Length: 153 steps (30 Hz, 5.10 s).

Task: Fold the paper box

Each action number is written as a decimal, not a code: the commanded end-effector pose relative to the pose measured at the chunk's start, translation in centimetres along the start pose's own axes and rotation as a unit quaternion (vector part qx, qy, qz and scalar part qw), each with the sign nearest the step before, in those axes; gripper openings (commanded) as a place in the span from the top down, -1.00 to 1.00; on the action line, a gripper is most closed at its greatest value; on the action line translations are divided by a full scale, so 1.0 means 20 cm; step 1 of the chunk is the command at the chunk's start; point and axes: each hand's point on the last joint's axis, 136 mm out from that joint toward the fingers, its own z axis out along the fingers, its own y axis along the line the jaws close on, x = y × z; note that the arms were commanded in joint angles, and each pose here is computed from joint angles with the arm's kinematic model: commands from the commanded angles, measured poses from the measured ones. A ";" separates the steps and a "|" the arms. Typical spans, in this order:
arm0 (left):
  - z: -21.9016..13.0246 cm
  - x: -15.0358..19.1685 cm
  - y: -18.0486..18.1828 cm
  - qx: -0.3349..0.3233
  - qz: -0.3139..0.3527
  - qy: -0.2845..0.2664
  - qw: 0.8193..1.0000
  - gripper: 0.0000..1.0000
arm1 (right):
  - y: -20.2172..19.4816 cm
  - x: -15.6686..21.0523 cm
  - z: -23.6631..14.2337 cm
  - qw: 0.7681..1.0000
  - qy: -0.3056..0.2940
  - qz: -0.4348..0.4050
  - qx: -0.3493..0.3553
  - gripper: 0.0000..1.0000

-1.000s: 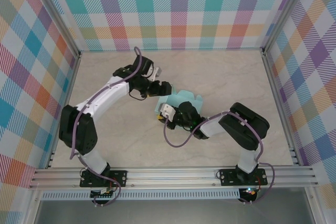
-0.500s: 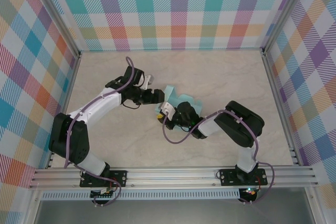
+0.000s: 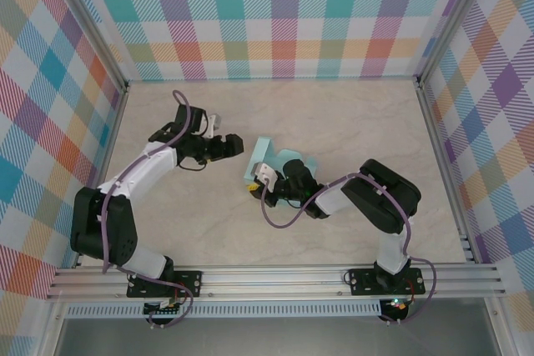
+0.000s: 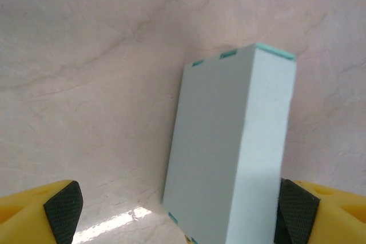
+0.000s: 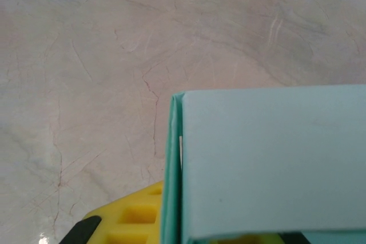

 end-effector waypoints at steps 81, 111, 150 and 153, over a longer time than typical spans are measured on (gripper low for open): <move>0.13 0.36 -0.04 -0.071 0.079 0.160 0.981 -0.58 | -0.01 -0.06 0.11 0.998 -0.008 -0.050 0.026 0.70; 0.03 0.30 -0.06 -0.075 0.084 0.162 0.980 -0.69 | 0.10 -0.12 -0.29 0.998 -0.038 -0.045 -0.014 0.17; 0.21 0.58 0.05 -0.239 0.115 0.192 0.945 -0.10 | -0.35 -0.26 -0.61 0.979 -0.092 -0.043 0.174 0.20; 0.21 0.58 0.07 -0.252 0.119 0.197 0.940 -0.07 | -0.34 -0.26 -0.61 0.980 -0.091 -0.041 0.173 0.20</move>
